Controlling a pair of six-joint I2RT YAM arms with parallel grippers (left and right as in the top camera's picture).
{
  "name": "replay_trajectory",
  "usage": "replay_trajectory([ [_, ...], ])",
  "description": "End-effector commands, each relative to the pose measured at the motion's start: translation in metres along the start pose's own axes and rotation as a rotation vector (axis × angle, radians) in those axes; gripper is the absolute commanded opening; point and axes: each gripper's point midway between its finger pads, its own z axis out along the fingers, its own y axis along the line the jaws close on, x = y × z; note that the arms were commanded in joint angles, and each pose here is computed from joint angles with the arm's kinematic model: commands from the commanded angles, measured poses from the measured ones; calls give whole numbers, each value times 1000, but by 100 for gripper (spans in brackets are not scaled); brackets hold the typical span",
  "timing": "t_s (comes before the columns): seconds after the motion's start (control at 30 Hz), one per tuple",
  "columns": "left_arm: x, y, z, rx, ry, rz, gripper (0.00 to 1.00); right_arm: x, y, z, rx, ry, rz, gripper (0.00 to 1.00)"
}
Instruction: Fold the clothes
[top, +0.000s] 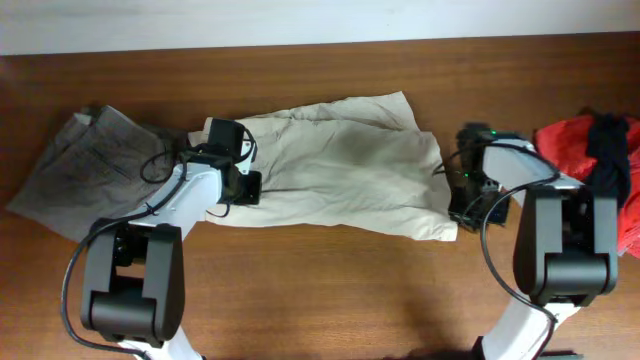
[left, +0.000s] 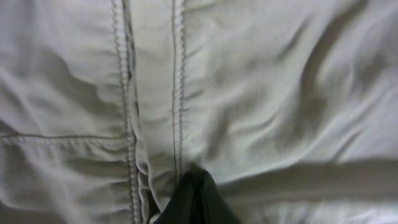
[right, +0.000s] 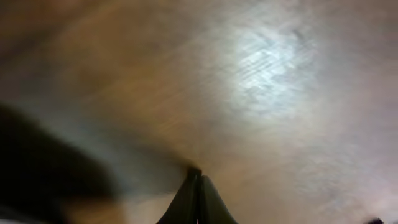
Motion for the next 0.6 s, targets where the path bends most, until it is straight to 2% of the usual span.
replay_trajectory([
  [0.0, 6, -11, -3, 0, 43, 26, 6, 1, -8, -9, 28, -30, 9, 4],
  [0.1, -10, -22, -30, -27, -27, 67, 6, -1, -7, -38, -45, -111, 25, 4],
  [0.13, -18, -23, -41, -42, -64, 72, 9, -3, -1, -52, -106, -149, 5, 4],
  [0.23, -39, -22, -68, -47, -181, 66, 19, -7, 42, -102, -427, -284, -169, 4],
  [0.33, -63, -17, -85, -44, -294, 47, 24, -9, 83, -161, -743, -431, -297, 4],
  [0.43, -82, -13, -88, -45, -367, 41, 24, -18, 107, -190, -857, -539, -361, 4],
  [0.57, -99, -11, -75, -55, -412, 117, 24, -32, 135, -189, -873, -576, -375, 4],
])
